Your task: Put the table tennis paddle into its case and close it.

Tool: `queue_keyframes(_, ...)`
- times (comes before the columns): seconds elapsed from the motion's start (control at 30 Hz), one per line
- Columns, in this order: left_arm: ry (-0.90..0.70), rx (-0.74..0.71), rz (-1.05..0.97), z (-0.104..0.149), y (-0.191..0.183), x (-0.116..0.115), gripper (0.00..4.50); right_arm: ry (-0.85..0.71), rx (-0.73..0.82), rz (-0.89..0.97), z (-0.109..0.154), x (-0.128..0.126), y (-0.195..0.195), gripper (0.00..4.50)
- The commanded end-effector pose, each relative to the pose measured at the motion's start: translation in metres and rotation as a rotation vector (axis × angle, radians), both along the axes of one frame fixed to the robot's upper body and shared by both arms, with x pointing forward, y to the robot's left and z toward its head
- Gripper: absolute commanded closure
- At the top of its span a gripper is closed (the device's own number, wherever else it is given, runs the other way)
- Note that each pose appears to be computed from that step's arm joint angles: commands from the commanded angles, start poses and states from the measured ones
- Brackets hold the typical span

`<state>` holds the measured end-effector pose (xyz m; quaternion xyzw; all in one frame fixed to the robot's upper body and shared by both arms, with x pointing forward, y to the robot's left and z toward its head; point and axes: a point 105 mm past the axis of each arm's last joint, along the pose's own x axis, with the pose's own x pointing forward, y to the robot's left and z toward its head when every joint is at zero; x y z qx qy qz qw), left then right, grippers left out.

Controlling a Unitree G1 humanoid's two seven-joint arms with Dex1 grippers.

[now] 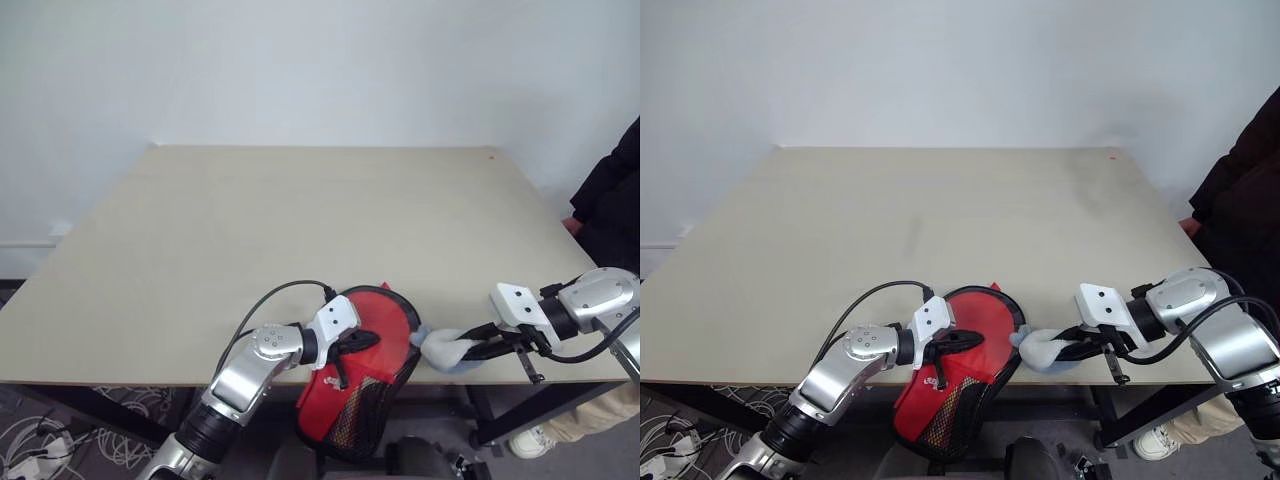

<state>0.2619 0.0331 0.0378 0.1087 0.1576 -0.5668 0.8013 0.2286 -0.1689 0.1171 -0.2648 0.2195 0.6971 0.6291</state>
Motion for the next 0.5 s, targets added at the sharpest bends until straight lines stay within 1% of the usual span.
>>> queue_keyframes(0.03, 0.072, 0.087, 0.053, -0.025, 0.016, 0.001, 4.50, 0.014, 0.009, 0.047, 0.009, -0.011, 0.002, 4.38)
queue_keyframes(0.5, 0.071, 0.089, 0.060, -0.024, 0.016, 0.003, 4.50, 0.140, 0.103, 0.123, 0.007, -0.046, 0.030, 4.38)
